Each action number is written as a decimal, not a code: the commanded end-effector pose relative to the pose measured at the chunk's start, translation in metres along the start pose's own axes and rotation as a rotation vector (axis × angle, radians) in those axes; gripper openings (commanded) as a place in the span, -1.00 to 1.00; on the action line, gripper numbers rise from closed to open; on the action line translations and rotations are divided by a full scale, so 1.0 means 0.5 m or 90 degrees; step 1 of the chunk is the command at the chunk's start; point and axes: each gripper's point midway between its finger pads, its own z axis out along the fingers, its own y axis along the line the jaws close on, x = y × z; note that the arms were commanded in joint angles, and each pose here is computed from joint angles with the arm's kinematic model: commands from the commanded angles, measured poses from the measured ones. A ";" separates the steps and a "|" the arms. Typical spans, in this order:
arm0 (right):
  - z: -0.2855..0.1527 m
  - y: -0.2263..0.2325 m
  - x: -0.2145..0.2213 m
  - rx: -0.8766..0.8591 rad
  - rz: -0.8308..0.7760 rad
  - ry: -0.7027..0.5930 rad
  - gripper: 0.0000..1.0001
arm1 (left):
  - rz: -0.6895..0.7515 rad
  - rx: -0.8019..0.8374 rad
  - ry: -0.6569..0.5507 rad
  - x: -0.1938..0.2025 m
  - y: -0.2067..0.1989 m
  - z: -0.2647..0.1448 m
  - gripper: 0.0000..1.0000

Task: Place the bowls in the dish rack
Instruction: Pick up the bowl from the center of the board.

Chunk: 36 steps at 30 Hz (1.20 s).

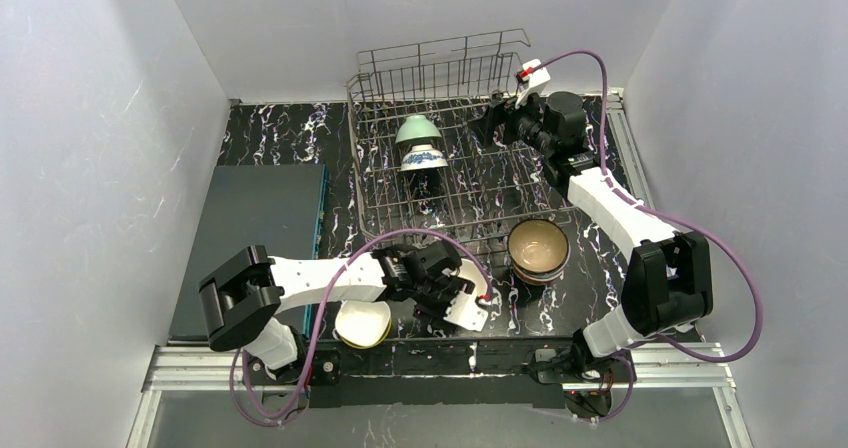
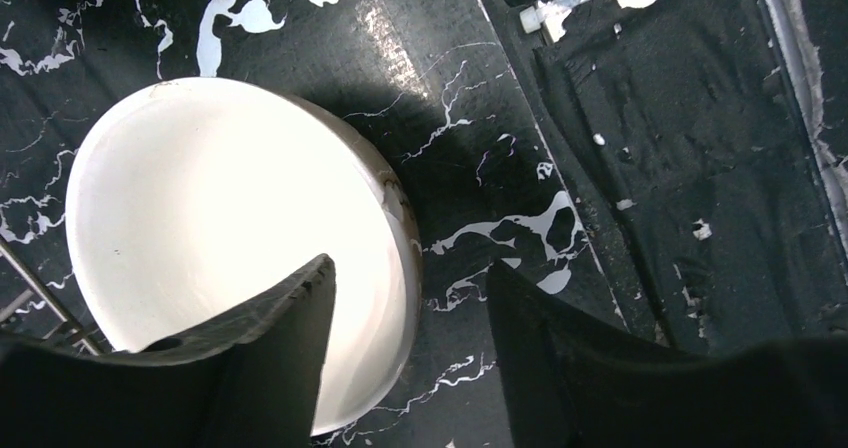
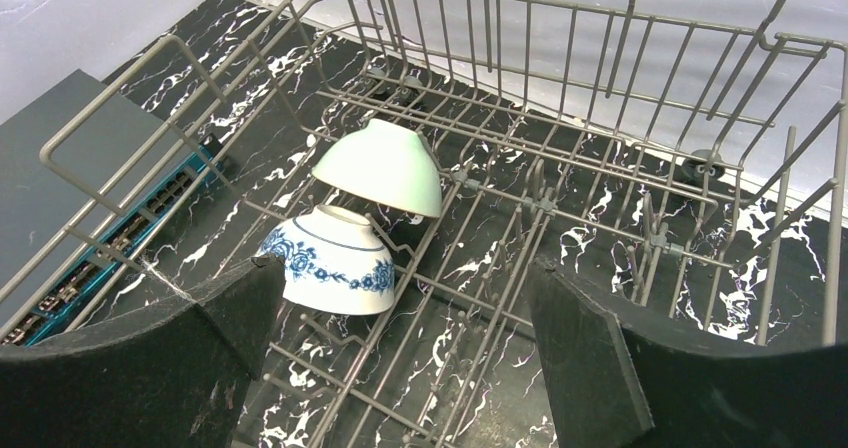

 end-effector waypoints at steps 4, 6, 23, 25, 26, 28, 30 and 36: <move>-0.008 0.015 -0.056 -0.016 -0.018 -0.050 0.97 | 0.028 0.001 0.026 -0.008 0.002 -0.007 -0.12; -0.011 0.017 -0.061 -0.017 -0.020 -0.055 0.97 | 0.036 0.002 0.031 -0.008 0.002 -0.006 -0.24; -0.021 0.021 -0.077 -0.017 -0.025 -0.069 0.97 | 0.075 0.035 0.068 -0.017 -0.031 0.026 -0.36; -0.022 0.023 -0.079 -0.018 -0.025 -0.071 0.97 | 0.082 0.040 0.075 -0.014 -0.040 0.032 -0.34; -0.022 0.024 -0.081 -0.018 -0.026 -0.072 0.97 | 0.084 0.041 0.077 -0.014 -0.042 0.034 -0.35; -0.023 0.023 -0.081 -0.018 -0.026 -0.072 0.97 | 0.087 0.045 0.081 -0.015 -0.046 0.036 -0.42; -0.023 0.024 -0.082 -0.018 -0.026 -0.073 0.97 | 0.088 0.047 0.082 -0.018 -0.046 0.036 -0.56; -0.025 0.026 -0.084 -0.019 -0.024 -0.074 0.97 | 0.092 0.035 0.087 -0.026 -0.035 0.023 -1.00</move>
